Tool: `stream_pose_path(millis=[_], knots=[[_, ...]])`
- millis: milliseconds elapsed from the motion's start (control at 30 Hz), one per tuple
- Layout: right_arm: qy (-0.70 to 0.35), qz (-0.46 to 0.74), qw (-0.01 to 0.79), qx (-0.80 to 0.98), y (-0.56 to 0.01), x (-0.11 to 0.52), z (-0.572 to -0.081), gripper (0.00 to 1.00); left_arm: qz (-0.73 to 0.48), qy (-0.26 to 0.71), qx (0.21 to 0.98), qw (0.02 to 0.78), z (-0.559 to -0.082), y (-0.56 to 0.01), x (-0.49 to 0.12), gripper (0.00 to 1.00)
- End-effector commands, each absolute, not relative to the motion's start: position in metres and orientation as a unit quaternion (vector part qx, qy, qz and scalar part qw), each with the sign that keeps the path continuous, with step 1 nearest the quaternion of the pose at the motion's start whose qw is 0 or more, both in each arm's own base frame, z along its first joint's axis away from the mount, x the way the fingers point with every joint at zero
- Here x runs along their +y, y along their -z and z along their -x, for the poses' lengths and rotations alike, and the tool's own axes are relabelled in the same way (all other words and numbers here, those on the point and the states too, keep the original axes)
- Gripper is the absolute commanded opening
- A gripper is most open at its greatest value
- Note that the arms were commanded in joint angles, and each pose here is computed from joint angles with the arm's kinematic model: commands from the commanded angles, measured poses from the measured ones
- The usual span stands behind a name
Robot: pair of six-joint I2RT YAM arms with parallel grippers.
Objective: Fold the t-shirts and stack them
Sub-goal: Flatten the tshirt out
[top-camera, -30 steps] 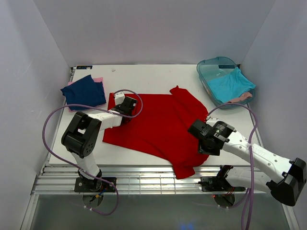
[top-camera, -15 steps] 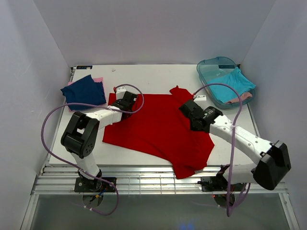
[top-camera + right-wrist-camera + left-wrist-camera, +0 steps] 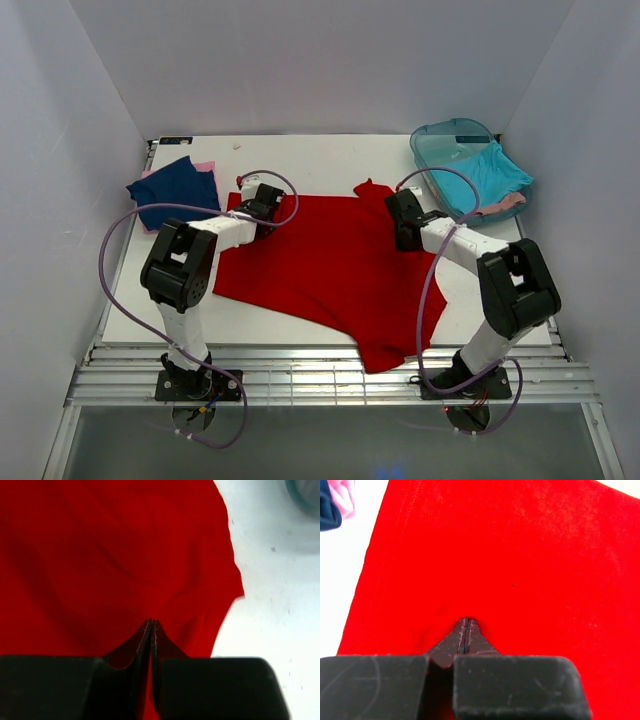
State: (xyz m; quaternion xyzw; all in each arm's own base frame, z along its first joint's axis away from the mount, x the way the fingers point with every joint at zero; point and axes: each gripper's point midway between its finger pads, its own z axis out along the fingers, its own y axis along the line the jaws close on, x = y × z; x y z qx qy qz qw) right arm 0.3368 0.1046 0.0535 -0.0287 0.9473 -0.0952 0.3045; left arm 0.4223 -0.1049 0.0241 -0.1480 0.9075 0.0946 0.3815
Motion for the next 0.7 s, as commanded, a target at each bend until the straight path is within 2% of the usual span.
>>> stream_pose_path(millis=[0, 333, 667], knots=[[0.070, 0.054, 0.337, 0.937, -0.055, 0.119, -0.380, 0.08, 0.141, -0.093, 0.911, 0.375, -0.430, -0.019, -0.105, 0.00], [0.103, 0.062, 0.280, 0.953, -0.009, 0.114, -0.422, 0.08, 0.151, -0.109, 0.916, 0.356, -0.427, -0.005, -0.094, 0.00], [0.137, 0.060, 0.286, 0.947, -0.010, 0.109, -0.518, 0.08, 0.140, -0.108, 0.914, 0.366, -0.461, -0.009, -0.099, 0.00]])
